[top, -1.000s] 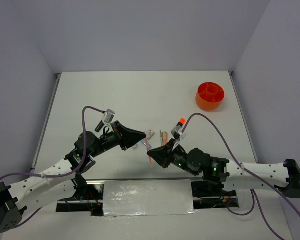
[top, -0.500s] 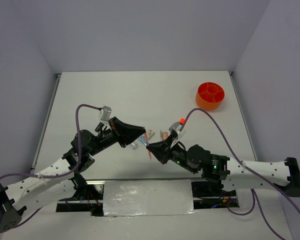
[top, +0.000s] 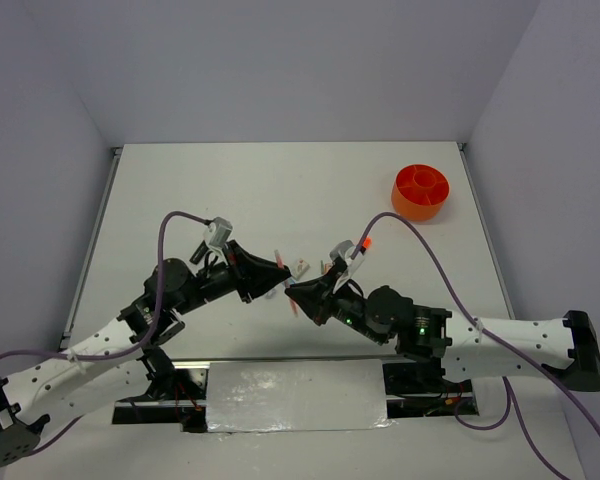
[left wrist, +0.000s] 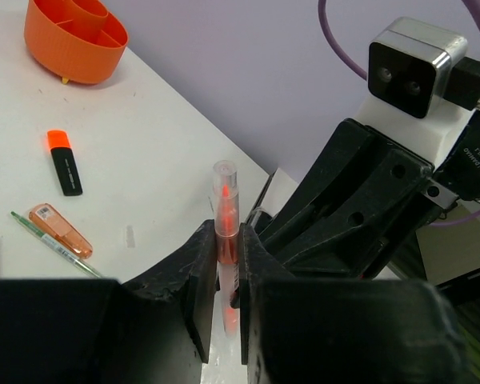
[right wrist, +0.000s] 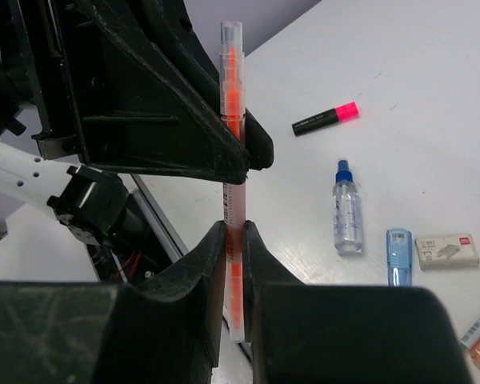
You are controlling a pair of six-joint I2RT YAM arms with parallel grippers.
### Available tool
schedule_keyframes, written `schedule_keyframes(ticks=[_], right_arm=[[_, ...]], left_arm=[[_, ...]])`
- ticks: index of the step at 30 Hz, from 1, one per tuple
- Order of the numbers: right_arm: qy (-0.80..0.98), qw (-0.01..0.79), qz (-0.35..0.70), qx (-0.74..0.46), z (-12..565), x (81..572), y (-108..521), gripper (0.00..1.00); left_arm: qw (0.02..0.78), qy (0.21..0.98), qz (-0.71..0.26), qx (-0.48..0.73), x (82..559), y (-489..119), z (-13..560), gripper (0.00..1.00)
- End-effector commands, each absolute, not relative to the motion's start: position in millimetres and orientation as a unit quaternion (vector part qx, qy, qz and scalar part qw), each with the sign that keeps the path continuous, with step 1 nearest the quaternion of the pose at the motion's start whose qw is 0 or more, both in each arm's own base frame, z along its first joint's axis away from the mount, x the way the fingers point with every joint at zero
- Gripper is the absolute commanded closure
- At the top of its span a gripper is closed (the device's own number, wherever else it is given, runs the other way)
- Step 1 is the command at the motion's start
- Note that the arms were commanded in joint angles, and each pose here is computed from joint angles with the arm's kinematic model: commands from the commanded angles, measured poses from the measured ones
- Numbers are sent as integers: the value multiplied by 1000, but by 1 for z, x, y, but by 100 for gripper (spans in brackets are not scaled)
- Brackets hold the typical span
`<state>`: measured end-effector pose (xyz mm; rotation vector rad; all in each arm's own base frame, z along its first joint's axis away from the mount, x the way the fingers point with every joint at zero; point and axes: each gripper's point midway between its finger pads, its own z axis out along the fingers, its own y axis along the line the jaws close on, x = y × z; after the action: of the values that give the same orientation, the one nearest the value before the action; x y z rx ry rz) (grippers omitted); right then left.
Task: Sort the stationery into containers
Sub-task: Close the pen cap on the pen.
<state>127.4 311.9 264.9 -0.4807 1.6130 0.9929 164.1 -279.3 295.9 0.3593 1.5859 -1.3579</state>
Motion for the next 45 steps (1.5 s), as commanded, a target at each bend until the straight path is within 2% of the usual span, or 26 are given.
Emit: schedule_keyframes(ticks=[1, 5, 8, 9, 11, 15, 21, 25, 26, 30, 31, 32, 37, 38, 40, 45], right_arm=[[640, 575, 478, -175, 319, 123, 318, 100], [631, 571, 494, -178, 321, 118, 321, 100], [620, 566, 505, -202, 325, 111, 327, 74], [617, 563, 509, -210, 328, 108, 330, 57], [621, 561, 503, -216, 328, 109, 333, 52], [622, 565, 497, -217, 328, 111, 336, 50], [629, 566, 487, -218, 324, 115, 338, 53], [635, 564, 480, -219, 317, 118, 341, 63], [637, 564, 478, -218, 316, 119, 341, 69], [642, 560, 475, -222, 308, 119, 342, 82], [645, 558, 473, -222, 304, 119, 342, 93], [646, 557, 473, -221, 303, 119, 342, 100], [644, 559, 479, -207, 303, 119, 336, 100], [644, 562, 477, -204, 305, 121, 334, 100], [649, 564, 470, -203, 305, 123, 334, 100], [650, 562, 469, -204, 308, 123, 334, 100]], left_arm=[[513, 634, -557, 159, 161, -274, 312, 77], [506, 630, -564, 167, 157, -276, 311, 96], [499, 624, -573, 180, 152, -279, 311, 100], [498, 621, -576, 184, 150, -280, 312, 100], [495, 615, -583, 193, 146, -281, 314, 100], [493, 608, -590, 198, 143, -282, 316, 100], [493, 604, -595, 196, 141, -281, 319, 100], [492, 602, -598, 196, 140, -281, 321, 100], [492, 602, -597, 197, 140, -281, 322, 100], [497, 601, -595, 194, 140, -278, 325, 96], [499, 600, -595, 194, 140, -277, 327, 95], [500, 597, -595, 197, 139, -277, 329, 94], [497, 602, -588, 213, 137, -278, 330, 68], [491, 611, -583, 214, 137, -279, 326, 59], [492, 612, -580, 217, 138, -279, 326, 48], [503, 618, -570, 202, 143, -274, 330, 42]])
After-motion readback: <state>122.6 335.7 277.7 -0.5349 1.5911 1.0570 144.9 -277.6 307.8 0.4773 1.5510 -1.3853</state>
